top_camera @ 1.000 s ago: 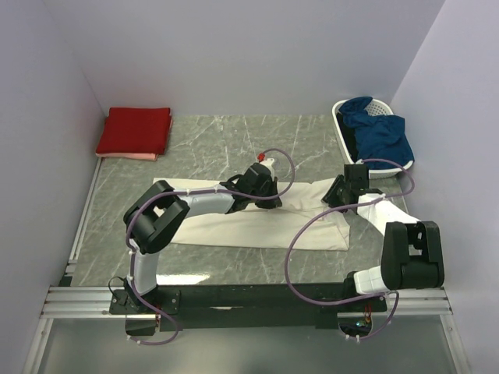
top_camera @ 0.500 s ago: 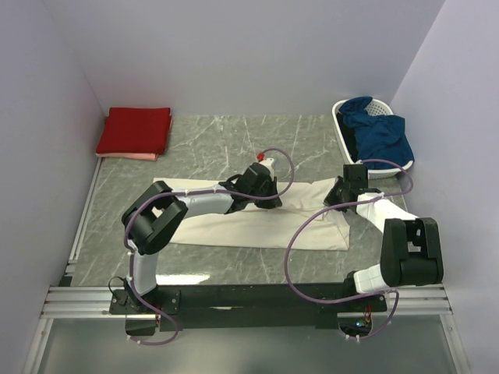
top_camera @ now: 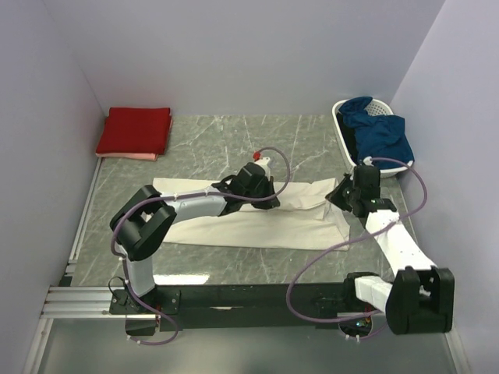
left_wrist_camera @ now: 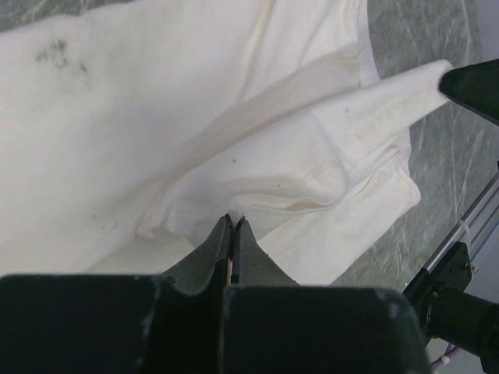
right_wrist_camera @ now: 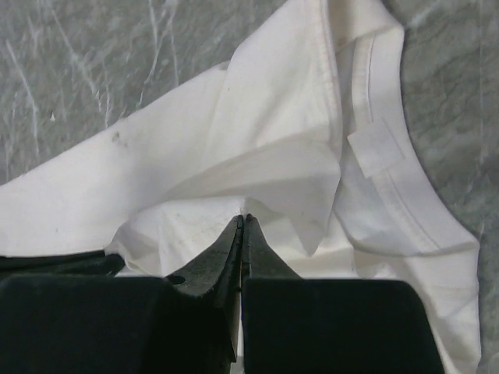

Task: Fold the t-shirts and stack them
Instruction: Fold the tshirt

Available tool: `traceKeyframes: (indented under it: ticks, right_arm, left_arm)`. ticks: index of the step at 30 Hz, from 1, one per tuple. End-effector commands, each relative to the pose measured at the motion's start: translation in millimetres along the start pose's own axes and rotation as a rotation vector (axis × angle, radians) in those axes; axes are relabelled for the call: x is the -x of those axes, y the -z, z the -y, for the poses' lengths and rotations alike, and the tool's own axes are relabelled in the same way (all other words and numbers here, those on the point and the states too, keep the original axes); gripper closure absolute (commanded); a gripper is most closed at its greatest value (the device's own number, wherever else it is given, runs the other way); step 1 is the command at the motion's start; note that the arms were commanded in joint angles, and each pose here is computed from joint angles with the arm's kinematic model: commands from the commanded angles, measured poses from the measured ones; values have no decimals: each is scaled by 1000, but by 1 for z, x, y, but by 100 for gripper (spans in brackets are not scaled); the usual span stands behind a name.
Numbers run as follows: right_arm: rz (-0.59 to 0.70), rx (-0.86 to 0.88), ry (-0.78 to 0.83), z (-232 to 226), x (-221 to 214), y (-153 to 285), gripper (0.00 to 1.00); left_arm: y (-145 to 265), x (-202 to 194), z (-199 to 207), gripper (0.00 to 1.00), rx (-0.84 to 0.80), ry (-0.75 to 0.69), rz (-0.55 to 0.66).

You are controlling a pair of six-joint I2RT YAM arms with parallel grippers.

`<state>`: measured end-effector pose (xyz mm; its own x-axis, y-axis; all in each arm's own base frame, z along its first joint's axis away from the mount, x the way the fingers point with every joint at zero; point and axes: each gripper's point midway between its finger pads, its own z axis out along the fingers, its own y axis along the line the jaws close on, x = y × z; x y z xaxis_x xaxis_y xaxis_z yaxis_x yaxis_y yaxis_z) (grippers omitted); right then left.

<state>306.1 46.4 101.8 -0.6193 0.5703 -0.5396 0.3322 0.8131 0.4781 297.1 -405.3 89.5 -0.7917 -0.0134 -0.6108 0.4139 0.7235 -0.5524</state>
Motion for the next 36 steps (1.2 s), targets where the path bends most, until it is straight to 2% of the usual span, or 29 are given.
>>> traceKeyframes:
  ticks: [1,13,23,27,29,31,32,36]
  right_arm:
    - [-54,16,6,7,-24,16,100]
    - [-142,140,-45,10,-82,45,100]
    - [-162,151,-94,9,-96,73,100]
    - [-147,132,-92,11,-94,83,100]
    - [-158,137,-93,11,-97,85,96]
    - [-154,144,-90,11,-98,87,85]
    - [-151,141,-86,11,-98,89,74]
    - [-132,154,-75,7,-92,98,58]
  left_arm:
    - [17,5,19,99,-64,10,18]
    - [34,-25,6,99,-77,63,-4]
    - [37,-38,4,97,-101,66,-25]
    - [38,-40,7,92,-115,61,-34]
    - [41,-39,8,89,-114,62,-25]
    - [44,-39,4,83,-100,61,-20]
    - [47,-36,7,81,-102,58,-10]
    - [60,-28,4,68,-68,52,18]
